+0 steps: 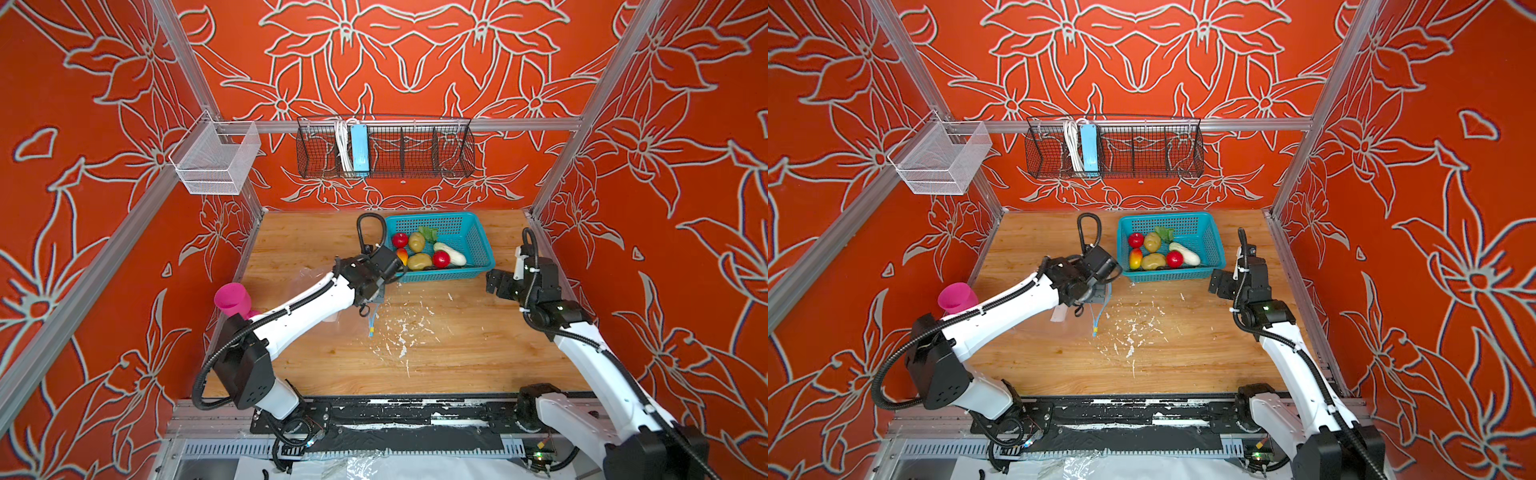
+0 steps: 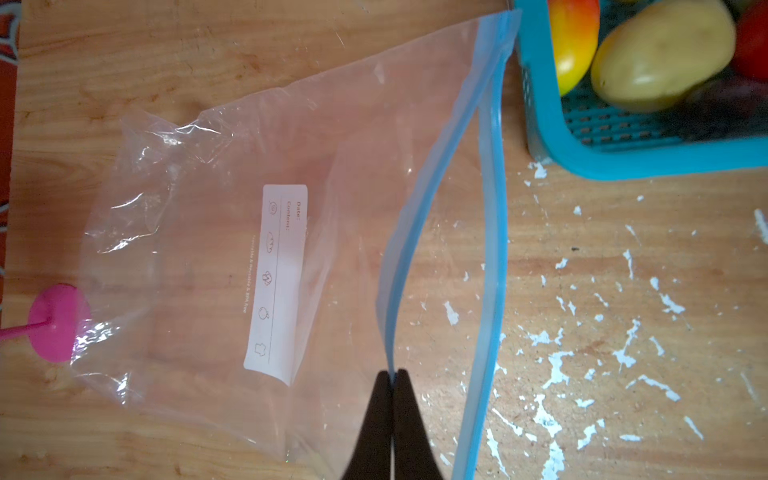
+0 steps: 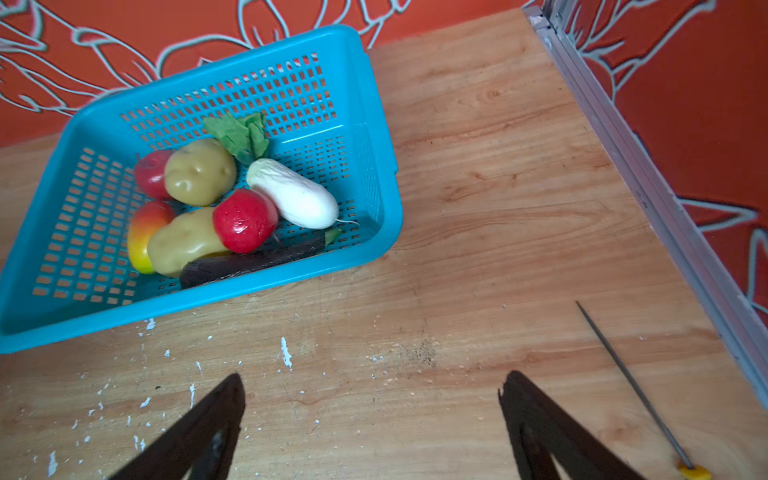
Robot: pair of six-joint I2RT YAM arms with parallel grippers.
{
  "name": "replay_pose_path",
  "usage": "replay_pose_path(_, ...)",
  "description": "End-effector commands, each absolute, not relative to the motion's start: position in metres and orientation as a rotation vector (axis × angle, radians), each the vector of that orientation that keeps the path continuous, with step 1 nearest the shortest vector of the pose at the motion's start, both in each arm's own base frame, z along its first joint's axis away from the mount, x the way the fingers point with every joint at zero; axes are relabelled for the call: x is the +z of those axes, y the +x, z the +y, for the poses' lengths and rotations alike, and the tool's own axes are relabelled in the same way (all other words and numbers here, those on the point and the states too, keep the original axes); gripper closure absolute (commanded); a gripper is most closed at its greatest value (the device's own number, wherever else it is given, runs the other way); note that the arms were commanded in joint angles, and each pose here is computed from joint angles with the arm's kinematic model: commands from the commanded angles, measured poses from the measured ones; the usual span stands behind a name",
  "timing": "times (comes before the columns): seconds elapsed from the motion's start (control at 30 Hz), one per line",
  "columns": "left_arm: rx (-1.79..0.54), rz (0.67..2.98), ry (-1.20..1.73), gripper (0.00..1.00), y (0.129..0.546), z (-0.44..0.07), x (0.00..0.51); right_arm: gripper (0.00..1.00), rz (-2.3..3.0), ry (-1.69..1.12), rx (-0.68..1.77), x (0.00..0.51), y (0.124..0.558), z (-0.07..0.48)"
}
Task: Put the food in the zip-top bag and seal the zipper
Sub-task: 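Lift the bag opening with the left gripper while the right gripper moves over the basket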
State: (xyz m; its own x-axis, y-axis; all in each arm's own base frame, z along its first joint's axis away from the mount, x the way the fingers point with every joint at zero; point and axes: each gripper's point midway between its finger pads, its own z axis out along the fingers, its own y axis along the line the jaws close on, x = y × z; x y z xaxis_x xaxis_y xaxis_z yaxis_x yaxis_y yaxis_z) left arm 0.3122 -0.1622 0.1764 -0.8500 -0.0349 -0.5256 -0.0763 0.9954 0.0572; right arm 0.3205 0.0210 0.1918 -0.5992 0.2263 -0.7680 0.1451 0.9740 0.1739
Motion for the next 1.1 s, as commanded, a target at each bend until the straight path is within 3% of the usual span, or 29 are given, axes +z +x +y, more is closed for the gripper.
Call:
replay_pose_path(0.0, -0.006, 2.550, -0.021, 1.00, 0.321, -0.169, 0.193, 0.02, 2.267, 0.296, 0.106, 0.196, 0.323, 0.021)
replay_pose_path(0.53, -0.110, 2.477, 0.153, 1.00, 0.367, -0.186, 0.234, 0.02, 2.405, 0.252, 0.094, 0.190, 0.381, 0.062)
replay_pose_path(1.07, -0.136, 2.507, 0.102, 1.00, 0.384, -0.181, 0.208, 0.04, 2.438, 0.243, 0.144, 0.193, 0.415, 0.085)
